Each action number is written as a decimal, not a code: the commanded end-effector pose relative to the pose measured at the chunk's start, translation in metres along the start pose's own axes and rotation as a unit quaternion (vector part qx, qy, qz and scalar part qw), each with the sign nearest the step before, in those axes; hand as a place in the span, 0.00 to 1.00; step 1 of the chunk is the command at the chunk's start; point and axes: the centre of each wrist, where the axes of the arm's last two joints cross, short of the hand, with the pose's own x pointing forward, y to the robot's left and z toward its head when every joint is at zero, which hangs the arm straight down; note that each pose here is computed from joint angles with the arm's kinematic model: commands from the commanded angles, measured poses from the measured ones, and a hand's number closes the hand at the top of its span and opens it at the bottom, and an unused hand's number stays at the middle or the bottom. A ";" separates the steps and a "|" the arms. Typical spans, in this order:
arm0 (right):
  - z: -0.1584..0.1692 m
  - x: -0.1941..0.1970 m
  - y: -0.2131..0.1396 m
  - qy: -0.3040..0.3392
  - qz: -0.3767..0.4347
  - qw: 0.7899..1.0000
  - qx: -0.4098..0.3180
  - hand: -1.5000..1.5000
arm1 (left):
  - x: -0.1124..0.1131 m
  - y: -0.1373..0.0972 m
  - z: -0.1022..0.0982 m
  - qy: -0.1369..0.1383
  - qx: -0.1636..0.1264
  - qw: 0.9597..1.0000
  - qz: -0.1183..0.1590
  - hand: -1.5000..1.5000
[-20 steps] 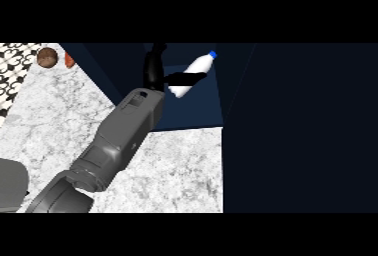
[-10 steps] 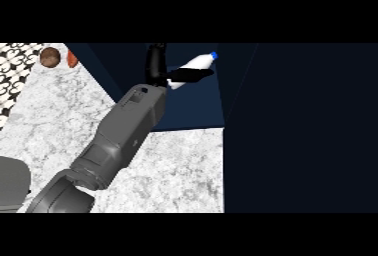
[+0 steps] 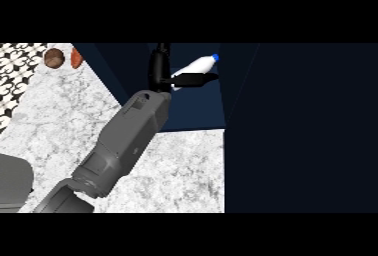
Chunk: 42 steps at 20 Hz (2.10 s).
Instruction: Pick up the bottled water, place it into the cabinet and close the cabinet
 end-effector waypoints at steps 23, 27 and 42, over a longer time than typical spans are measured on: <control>-0.014 0.029 0.026 -0.017 0.035 0.999 0.014 0.00 | 0.012 0.000 0.198 0.045 -0.076 0.983 0.162 1.00; -0.012 0.030 0.032 0.001 0.025 0.999 0.040 1.00 | 0.022 0.023 0.225 0.047 -0.102 0.981 0.158 1.00; -0.023 0.039 0.047 0.057 0.020 0.972 0.228 1.00 | 0.052 0.141 0.256 0.034 -0.105 0.987 0.113 1.00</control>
